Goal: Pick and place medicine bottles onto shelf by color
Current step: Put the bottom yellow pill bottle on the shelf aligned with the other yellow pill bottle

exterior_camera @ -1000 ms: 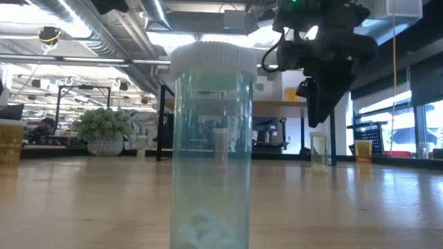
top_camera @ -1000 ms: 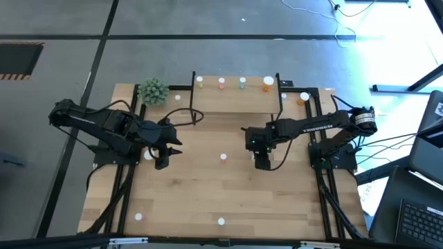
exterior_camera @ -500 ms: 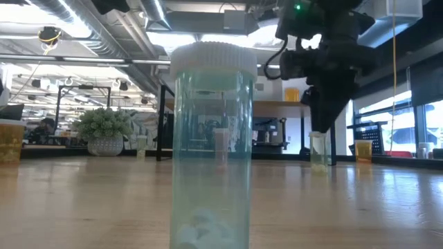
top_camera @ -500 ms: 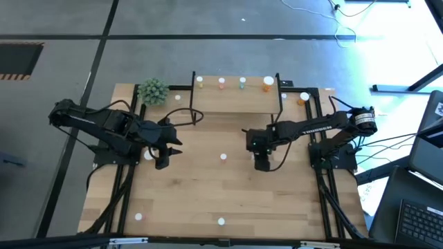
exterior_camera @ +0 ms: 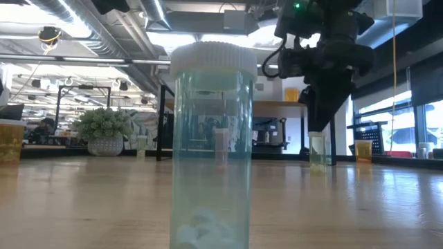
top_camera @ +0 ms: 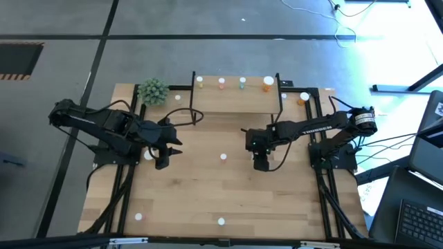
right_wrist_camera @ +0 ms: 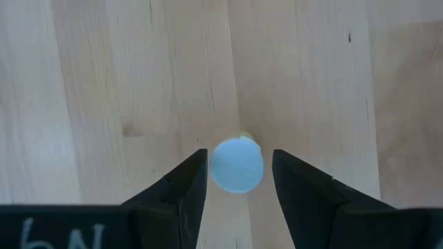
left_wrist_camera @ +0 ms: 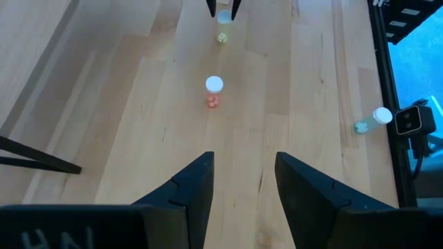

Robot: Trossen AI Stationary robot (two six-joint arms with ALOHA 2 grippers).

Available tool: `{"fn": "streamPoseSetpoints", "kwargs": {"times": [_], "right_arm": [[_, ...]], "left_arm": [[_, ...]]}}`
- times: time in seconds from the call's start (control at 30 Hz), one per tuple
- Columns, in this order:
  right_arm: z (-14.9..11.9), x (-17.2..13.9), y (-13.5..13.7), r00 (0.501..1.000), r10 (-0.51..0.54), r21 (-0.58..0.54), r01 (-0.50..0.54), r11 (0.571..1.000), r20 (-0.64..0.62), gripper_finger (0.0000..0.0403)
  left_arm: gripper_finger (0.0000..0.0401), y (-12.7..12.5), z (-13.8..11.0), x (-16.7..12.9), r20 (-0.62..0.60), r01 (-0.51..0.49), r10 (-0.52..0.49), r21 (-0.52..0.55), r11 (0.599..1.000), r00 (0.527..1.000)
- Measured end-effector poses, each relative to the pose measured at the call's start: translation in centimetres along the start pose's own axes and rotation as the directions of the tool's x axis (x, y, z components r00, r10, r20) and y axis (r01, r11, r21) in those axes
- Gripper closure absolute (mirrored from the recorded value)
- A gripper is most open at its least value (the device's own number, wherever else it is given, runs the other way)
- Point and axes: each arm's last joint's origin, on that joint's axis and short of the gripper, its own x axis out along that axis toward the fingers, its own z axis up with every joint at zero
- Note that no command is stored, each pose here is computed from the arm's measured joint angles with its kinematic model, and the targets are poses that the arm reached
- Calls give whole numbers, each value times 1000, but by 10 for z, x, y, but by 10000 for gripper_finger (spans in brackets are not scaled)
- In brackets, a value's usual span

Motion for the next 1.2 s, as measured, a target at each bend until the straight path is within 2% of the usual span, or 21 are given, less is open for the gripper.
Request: {"fn": "streamPoseSetpoints", "kwargs": {"times": [0.7, 1.2], "right_arm": [[0, 0, 0, 1000, 8, 101, -8, 995, -3, 237], [-2, 1, 8, 1000, 13, -9, -13, 1000, -6, 237]], "left_arm": [[252, 0, 0, 0, 0, 0, 0, 0, 1000, 1000], [252, 0, 0, 0, -1, 0, 0, 1, 1000, 1000]]}}
